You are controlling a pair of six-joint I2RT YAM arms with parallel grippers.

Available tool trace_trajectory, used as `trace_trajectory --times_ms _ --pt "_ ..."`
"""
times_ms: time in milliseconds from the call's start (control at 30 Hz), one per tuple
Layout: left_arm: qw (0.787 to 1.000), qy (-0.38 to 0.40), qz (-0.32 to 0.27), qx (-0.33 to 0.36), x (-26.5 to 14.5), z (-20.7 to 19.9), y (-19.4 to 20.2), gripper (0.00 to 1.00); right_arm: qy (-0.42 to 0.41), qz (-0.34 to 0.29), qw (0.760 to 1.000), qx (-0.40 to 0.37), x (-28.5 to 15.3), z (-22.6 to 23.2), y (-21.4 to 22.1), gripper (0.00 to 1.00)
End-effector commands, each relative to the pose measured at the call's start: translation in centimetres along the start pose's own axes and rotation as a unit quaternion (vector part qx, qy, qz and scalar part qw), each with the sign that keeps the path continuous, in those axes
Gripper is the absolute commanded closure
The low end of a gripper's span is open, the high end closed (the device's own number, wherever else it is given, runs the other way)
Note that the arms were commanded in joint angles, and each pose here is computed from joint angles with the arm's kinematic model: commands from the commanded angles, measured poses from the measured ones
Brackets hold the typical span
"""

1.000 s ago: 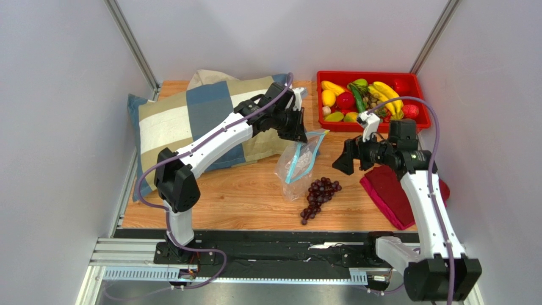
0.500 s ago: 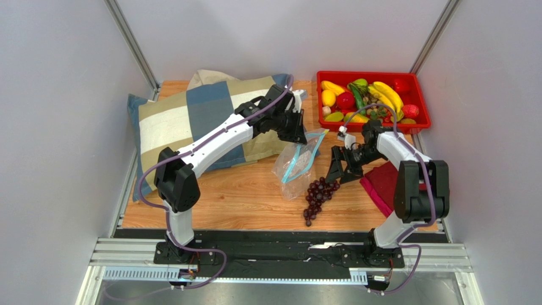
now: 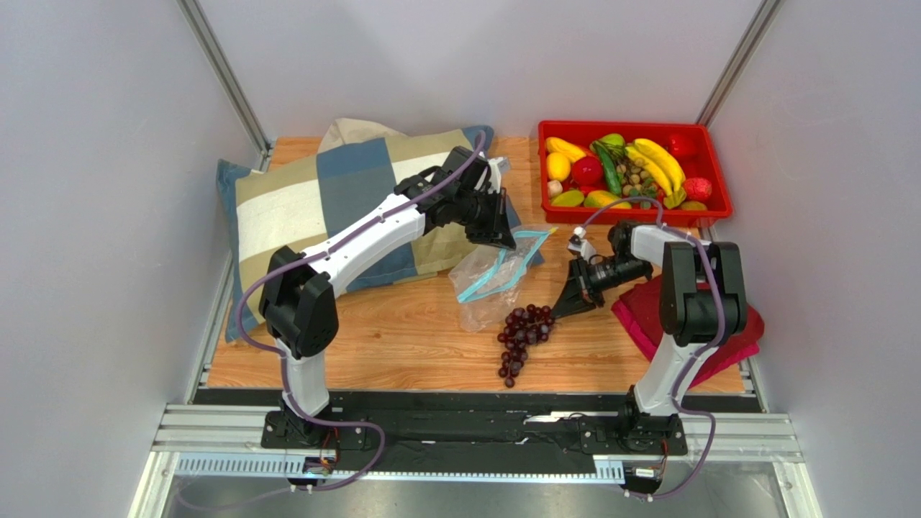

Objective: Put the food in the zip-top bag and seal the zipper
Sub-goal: Place the fake fruit in the zipper food storage bag.

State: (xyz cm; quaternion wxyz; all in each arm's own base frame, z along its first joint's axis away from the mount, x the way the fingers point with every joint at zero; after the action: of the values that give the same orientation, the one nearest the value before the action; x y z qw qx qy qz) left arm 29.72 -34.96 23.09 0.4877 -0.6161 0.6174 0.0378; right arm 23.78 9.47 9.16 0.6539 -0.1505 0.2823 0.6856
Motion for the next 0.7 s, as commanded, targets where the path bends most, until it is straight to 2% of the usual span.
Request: trace_trajectory --times_ms 0,67,200,267,367,400,433,600,633,667 --pt "0.998 0.053 -0.042 -0.007 -3.7 -2.8 -1.7 1.00 -0.067 -0.061 0.994 -0.060 -3.5 3.7 0.2 1.00" --pt "0.997 0.062 -0.047 -0.014 -4.8 -3.3 -1.8 1.00 -0.073 -0.079 0.991 -0.085 -4.9 4.8 0.5 1.00" --pt "0.990 0.104 -0.047 -0.089 -6.4 -3.7 -1.8 1.00 -0.100 -0.118 0.974 -0.163 -7.6 8.7 2.0 1.00" --pt "0.986 0.099 -0.054 -0.123 -6.6 -3.2 -1.5 1.00 -0.108 -0.141 0.962 -0.208 -8.9 11.0 3.3 1.00" --pt "0.975 0.114 -0.059 -0.184 -5.9 -2.3 -1.0 1.00 -0.113 -0.184 0.934 -0.285 -11.1 14.4 4.9 1.00" --pt "0.968 0.142 -0.054 -0.201 -6.0 -2.6 -1.0 1.00 -0.110 -0.200 0.923 -0.310 -11.9 15.7 5.4 1.00" --pt "0.964 0.167 -0.076 -0.191 -5.9 -2.8 -1.8 1.00 -0.111 -0.209 0.918 -0.318 -12.4 16.5 5.9 1.00" --pt "0.956 0.185 -0.063 -0.219 -4.4 -1.8 -1.5 1.00 -0.116 -0.272 0.869 -0.396 -15.1 20.9 8.4 1.00" --pt "0.956 0.185 -0.059 -0.222 -3.8 -1.5 -1.4 1.00 -0.128 -0.277 0.874 -0.377 -15.4 21.6 8.8 1.00" --pt "0.956 0.186 -0.060 -0.221 -3.6 -1.4 -1.3 1.00 -0.132 -0.297 0.854 -0.407 -16.1 22.7 8.5 1.00"
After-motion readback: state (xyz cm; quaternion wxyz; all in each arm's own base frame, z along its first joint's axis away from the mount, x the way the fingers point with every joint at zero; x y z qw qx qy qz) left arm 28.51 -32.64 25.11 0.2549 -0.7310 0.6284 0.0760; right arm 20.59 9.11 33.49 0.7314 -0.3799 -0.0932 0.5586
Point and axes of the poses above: each gripper's point midway between its finger pads, its own x axis out along the fingers, its own z axis along the line the jaws close on, y = z × x, the point moved 5 cm from there along -x, back along the fingers, and after that the axes turned 11 degrees about x, right-handed, at the moved point
